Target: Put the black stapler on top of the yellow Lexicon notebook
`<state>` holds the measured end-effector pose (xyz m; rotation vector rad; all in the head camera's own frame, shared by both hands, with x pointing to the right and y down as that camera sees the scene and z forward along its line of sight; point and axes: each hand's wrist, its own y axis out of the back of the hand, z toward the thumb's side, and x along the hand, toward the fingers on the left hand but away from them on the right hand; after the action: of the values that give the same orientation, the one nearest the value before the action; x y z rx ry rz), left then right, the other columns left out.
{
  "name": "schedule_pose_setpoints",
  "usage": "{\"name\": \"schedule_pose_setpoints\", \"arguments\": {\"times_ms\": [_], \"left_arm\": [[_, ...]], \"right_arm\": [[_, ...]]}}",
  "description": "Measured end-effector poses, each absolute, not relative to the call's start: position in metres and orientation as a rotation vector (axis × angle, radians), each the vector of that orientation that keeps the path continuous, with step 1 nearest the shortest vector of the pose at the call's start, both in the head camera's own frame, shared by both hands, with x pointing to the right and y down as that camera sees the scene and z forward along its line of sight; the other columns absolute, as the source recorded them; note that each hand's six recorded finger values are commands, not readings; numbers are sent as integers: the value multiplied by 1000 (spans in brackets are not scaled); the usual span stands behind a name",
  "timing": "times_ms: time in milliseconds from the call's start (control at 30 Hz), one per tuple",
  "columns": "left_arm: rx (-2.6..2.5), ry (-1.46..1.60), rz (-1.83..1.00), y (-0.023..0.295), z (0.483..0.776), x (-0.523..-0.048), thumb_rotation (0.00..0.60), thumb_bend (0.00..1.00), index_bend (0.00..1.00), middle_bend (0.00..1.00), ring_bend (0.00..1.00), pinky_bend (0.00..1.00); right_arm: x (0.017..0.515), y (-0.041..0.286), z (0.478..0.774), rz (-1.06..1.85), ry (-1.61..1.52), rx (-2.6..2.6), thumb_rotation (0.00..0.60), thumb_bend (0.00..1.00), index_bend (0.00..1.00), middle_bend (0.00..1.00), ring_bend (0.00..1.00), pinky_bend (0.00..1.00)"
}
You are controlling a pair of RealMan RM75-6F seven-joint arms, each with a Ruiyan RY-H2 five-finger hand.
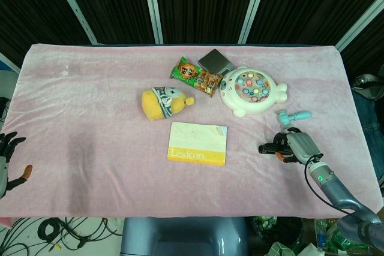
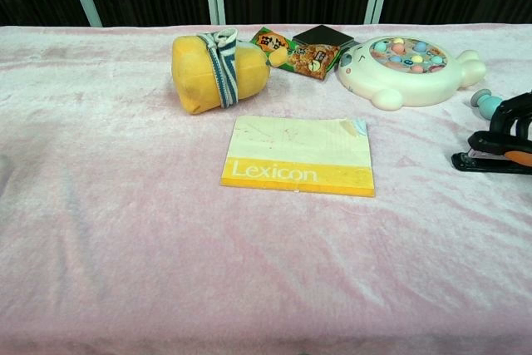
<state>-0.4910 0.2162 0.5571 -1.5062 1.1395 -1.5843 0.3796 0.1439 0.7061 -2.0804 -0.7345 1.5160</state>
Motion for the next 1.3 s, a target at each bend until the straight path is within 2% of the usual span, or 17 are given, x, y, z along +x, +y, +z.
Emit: {"name": "schedule_pose_setpoints", "arguments": {"times_ms": [1300], "left_arm": [[-1507, 1145, -1585, 217, 557, -490, 600, 319, 214, 115, 42, 95]], "right_arm": [[377, 141, 702, 1489, -772, -2089, 600, 470, 653, 527, 493, 183]]}}
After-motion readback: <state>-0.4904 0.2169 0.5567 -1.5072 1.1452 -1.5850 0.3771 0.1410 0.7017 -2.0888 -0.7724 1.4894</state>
